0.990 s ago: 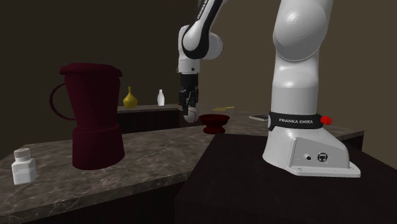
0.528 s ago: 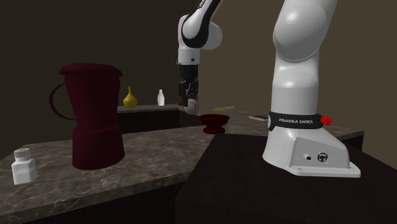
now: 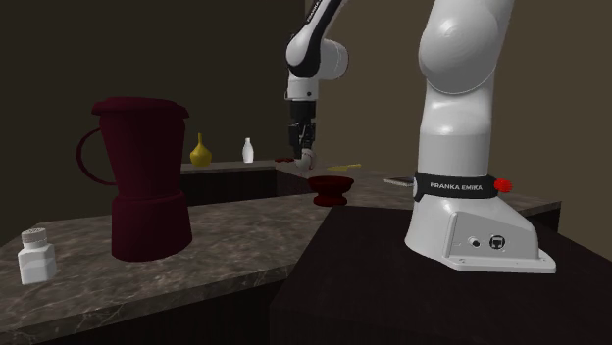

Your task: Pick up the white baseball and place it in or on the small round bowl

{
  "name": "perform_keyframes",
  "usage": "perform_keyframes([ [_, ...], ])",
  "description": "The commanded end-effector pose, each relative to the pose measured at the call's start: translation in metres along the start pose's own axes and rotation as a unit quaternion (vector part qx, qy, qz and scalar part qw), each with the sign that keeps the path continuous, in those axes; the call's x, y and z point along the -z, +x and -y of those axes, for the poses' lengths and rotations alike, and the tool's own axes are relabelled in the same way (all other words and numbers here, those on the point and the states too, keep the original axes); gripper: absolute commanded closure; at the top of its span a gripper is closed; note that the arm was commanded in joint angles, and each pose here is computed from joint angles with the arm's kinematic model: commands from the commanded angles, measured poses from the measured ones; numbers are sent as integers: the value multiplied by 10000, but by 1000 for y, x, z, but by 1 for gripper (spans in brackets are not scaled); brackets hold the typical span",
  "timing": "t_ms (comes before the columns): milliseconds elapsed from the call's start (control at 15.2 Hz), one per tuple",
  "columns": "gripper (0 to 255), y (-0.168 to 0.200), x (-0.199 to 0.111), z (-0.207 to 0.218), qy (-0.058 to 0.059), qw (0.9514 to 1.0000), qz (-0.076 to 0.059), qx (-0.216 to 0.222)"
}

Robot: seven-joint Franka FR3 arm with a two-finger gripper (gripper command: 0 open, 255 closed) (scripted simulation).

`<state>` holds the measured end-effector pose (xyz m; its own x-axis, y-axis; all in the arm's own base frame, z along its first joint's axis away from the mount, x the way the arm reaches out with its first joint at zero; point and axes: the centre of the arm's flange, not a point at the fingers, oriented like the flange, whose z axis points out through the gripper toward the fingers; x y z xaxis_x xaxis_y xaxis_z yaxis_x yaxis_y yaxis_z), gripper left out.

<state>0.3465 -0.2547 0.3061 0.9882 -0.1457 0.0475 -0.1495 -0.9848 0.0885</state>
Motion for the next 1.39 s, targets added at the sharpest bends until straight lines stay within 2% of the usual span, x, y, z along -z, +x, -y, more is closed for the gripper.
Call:
perform_keyframes([
  [0, 255, -2, 1, -26, -1, 10000, 1, 10],
  [1122, 255, -5, -13, -254, -1, 10000, 1, 10],
  [1320, 255, -5, -29, -253, -1, 10000, 1, 10],
])
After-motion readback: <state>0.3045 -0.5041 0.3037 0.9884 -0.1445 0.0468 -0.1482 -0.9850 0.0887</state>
